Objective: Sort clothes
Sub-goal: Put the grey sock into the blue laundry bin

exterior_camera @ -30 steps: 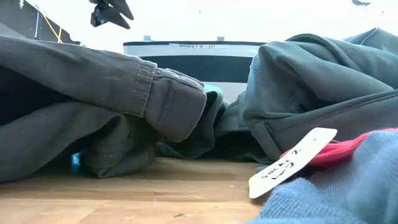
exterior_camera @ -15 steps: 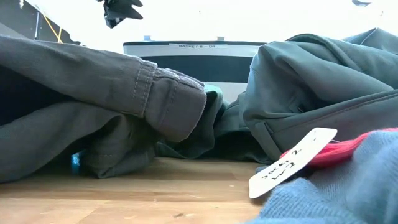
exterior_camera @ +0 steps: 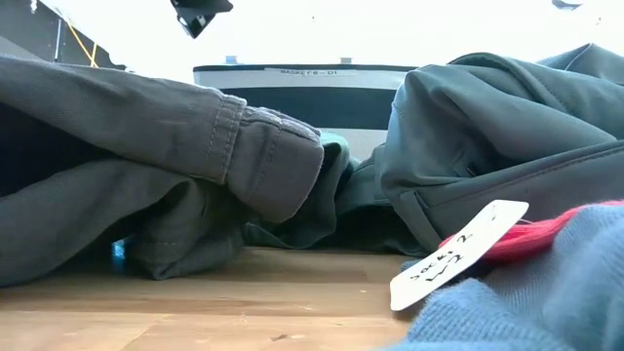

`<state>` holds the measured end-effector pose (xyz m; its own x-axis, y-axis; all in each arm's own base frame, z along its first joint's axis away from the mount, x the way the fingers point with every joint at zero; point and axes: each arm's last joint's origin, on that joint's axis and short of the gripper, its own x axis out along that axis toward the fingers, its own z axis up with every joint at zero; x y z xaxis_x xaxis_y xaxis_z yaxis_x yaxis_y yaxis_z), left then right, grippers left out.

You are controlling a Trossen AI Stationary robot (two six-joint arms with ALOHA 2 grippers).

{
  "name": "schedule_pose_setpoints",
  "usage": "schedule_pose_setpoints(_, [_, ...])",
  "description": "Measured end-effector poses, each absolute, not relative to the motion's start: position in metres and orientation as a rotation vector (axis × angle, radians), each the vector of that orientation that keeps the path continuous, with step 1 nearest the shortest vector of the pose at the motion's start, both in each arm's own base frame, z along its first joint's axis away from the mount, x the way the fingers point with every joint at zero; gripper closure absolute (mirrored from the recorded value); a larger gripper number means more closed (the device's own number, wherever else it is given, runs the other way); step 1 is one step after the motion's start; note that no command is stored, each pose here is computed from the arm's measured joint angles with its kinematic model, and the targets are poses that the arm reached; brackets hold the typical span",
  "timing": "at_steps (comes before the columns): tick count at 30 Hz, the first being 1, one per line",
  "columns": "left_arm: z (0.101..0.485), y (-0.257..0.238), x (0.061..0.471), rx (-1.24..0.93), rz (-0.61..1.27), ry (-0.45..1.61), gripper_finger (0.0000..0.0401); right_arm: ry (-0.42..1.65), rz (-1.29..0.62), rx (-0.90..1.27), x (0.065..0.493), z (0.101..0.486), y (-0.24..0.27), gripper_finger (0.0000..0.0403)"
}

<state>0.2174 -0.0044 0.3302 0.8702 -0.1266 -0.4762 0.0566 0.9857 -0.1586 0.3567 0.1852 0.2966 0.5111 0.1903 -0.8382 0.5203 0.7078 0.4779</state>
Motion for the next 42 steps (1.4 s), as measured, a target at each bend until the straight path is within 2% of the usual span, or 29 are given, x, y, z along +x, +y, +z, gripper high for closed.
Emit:
schedule_pose_setpoints(9, [0.340, -0.004, 0.225, -0.236, -0.074, 0.387, 0.0261, 1.203, -0.157, 0.790, 0.344, 0.268, 0.232, 0.0289])
schedule_pose_setpoints(12, [0.345, -0.003, 0.227, -0.321, -0.046, 0.332, 0.0261, 1.239, -0.186, 0.758, 0.341, 0.257, 0.240, 0.0289])
schedule_pose_setpoints(17, [0.348, -0.006, 0.228, -0.398, -0.042, 0.307, 0.0261, 1.299, -0.273, 0.671, 0.342, 0.232, 0.243, 0.0289])
schedule_pose_setpoints(29, [0.348, -0.025, 0.226, -0.536, -0.064, 0.327, 0.0261, 1.361, -0.296, 0.466, 0.353, 0.191, 0.240, 0.0289])
schedule_pose_setpoints(34, [0.348, -0.034, 0.225, -0.544, -0.063, 0.328, 0.0261, 1.395, -0.202, 0.456, 0.359, 0.188, 0.237, 0.0289])
schedule_pose_setpoints(42, [0.348, -0.043, 0.223, -0.530, -0.053, 0.323, 0.0261, 1.413, -0.210, 0.475, 0.359, 0.188, 0.236, 0.0289])
